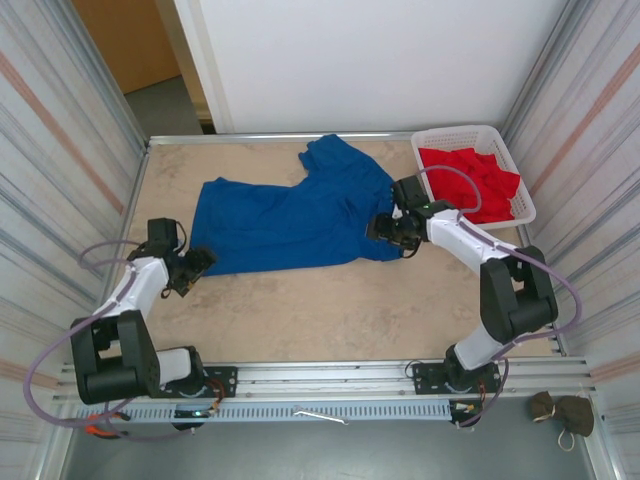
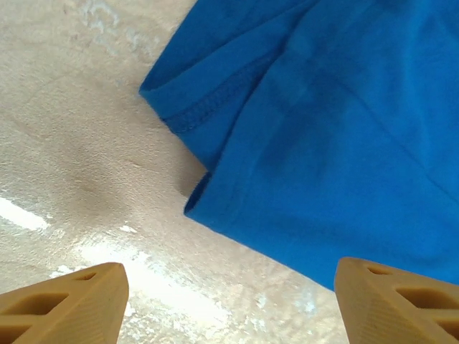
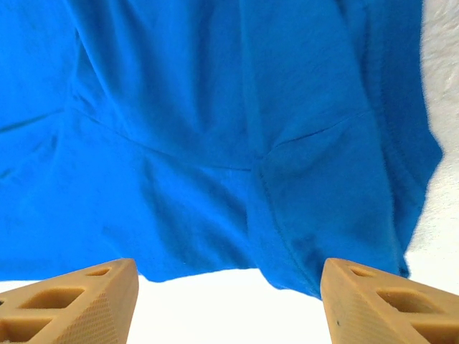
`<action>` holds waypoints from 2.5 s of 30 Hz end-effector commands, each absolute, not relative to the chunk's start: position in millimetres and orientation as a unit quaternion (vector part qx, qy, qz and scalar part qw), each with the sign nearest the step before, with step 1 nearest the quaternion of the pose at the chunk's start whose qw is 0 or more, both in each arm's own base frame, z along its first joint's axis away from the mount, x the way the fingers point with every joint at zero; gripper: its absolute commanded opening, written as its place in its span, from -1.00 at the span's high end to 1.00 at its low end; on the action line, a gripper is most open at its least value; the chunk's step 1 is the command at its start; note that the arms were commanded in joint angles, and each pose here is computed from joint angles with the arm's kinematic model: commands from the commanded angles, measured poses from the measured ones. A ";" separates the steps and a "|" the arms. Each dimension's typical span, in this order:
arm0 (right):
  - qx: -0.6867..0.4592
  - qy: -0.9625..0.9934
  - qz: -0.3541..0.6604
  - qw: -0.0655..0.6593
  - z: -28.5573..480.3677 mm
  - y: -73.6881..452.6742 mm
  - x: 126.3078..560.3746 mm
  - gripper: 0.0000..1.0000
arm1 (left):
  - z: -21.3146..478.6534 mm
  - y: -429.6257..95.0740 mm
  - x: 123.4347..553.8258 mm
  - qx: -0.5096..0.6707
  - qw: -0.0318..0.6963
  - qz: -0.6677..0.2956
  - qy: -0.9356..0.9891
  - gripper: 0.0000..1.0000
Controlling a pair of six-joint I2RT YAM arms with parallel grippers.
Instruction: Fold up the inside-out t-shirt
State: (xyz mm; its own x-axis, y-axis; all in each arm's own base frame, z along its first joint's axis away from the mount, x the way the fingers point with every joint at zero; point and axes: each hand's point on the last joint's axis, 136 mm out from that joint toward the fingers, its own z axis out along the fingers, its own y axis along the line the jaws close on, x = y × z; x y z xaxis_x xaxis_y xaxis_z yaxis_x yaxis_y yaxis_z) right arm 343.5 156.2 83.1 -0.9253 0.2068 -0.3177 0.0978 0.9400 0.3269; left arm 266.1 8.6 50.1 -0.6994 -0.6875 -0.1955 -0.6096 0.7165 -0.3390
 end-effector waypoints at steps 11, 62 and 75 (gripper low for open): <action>0.112 0.977 0.078 0.163 44.5 121.9 351.3 1.00 | 24.0 10.7 294.9 -0.332 0.138 -0.102 0.927 0.00; 0.138 0.929 0.237 0.248 213.0 110.7 331.0 -0.12 | 162.6 -1.1 360.6 -0.203 0.277 -0.165 0.925 -0.35; 0.058 0.955 0.186 0.222 167.4 159.5 510.6 -0.18 | 88.9 -33.9 479.3 -0.038 0.169 -0.049 0.984 -0.42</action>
